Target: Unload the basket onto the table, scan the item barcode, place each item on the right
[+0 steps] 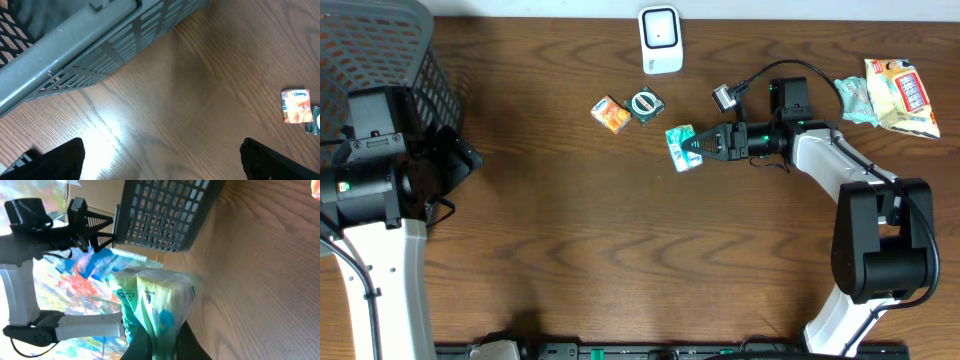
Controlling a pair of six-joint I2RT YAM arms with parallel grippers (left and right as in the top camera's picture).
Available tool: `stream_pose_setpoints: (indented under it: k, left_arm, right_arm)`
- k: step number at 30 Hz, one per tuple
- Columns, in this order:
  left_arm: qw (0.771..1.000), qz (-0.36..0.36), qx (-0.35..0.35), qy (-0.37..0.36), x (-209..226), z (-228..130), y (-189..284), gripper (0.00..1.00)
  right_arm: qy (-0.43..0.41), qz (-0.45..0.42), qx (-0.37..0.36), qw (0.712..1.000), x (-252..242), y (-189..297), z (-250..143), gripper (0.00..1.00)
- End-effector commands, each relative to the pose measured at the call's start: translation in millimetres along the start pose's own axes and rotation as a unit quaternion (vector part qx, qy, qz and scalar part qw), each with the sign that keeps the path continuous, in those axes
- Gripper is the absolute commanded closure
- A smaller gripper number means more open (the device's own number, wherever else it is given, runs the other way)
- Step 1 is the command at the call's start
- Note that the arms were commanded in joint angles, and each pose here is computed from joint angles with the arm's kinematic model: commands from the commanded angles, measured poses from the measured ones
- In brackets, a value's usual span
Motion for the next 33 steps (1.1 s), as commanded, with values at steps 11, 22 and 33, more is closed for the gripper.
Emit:
stream_pose_setpoints:
  k: [11,22,33]
  left_arm:
    - [1.0,0.002,-0.002,0.006,0.9,0.9,0.5,0.02]
    - [1.0,0.002,-0.002,0.006,0.9,1.0,0.5,0.02]
    - [1.0,0.002,-0.002,0.006,0.9,0.9,0.5,0.02]
  right_arm:
    - [0.0,0.017,0.004,1.0,11.6,-1.9,0.6,0.99]
    - [0.0,0.018,0.006,1.0,11.8,-3.3,0.2,0.99]
    - [0.001,0.003,0.009,1.0,8.7,-7.1,-0.5,0.99]
Point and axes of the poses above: each gripper's point midway between its finger pads, its own y axis back along the fingers, its own x axis along the line the jaws close on, z = x × y, the point moved 6 cm from there along y, back along the fingers, and after that the axes turned 5 degrees about y, right-handed, at the moved point
